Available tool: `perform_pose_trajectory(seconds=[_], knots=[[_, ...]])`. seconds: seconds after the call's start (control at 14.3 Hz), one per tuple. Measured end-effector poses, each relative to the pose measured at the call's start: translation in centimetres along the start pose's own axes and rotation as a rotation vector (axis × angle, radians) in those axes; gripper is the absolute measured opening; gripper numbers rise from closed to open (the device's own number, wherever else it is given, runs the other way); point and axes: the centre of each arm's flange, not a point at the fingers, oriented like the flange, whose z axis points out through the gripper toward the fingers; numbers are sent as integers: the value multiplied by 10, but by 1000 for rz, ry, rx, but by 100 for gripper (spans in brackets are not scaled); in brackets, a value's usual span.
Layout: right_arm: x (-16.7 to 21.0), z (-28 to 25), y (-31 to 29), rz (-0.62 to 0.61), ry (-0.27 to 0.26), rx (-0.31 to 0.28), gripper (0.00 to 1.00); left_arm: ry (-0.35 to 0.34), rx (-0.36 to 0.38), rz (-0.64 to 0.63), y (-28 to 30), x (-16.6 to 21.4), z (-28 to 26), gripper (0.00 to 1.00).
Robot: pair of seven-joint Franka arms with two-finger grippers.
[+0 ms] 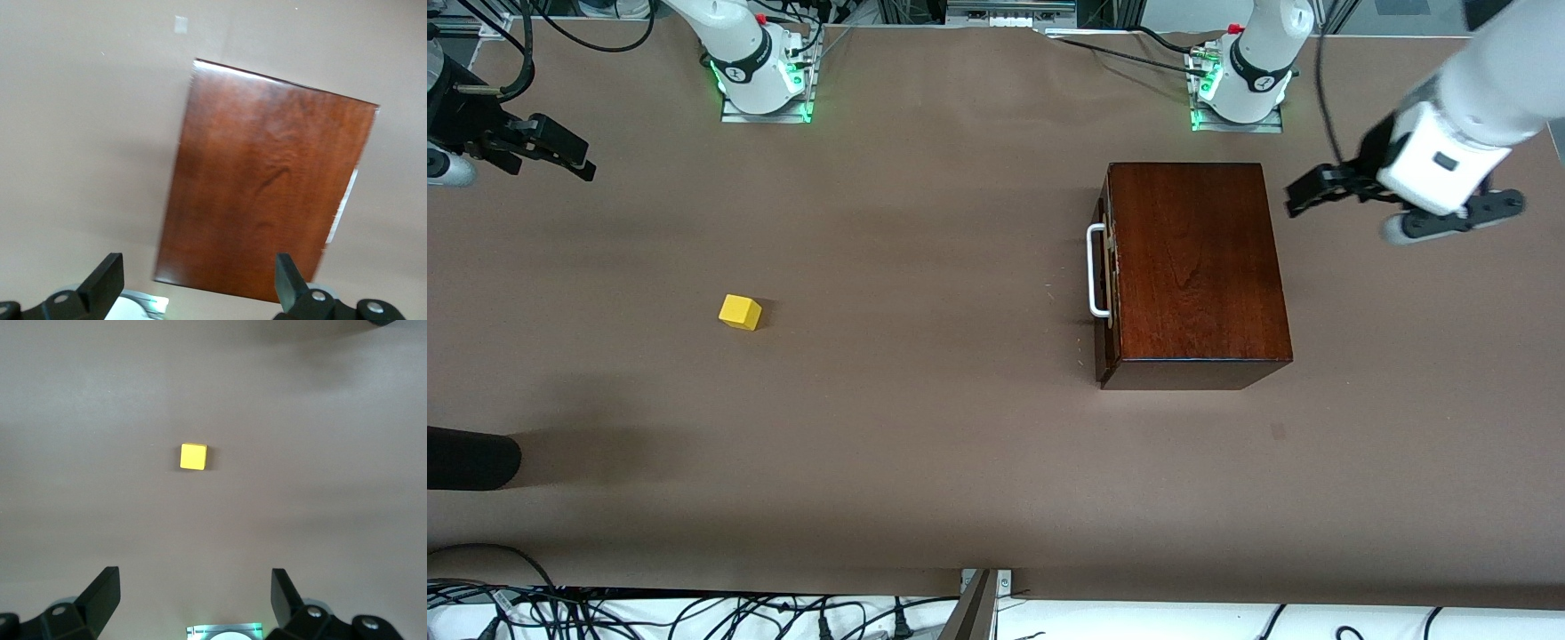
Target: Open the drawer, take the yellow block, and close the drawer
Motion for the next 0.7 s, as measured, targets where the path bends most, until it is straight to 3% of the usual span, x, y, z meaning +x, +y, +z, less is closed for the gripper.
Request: perform_pose_trajectory(seconds=[0.35, 0.7], knots=[[-1, -1, 0, 0, -11, -1, 100, 30, 43, 131, -26, 6, -6, 100], [2, -1, 0, 0, -14, -2, 100, 51, 37, 144, -36, 11, -9, 100]])
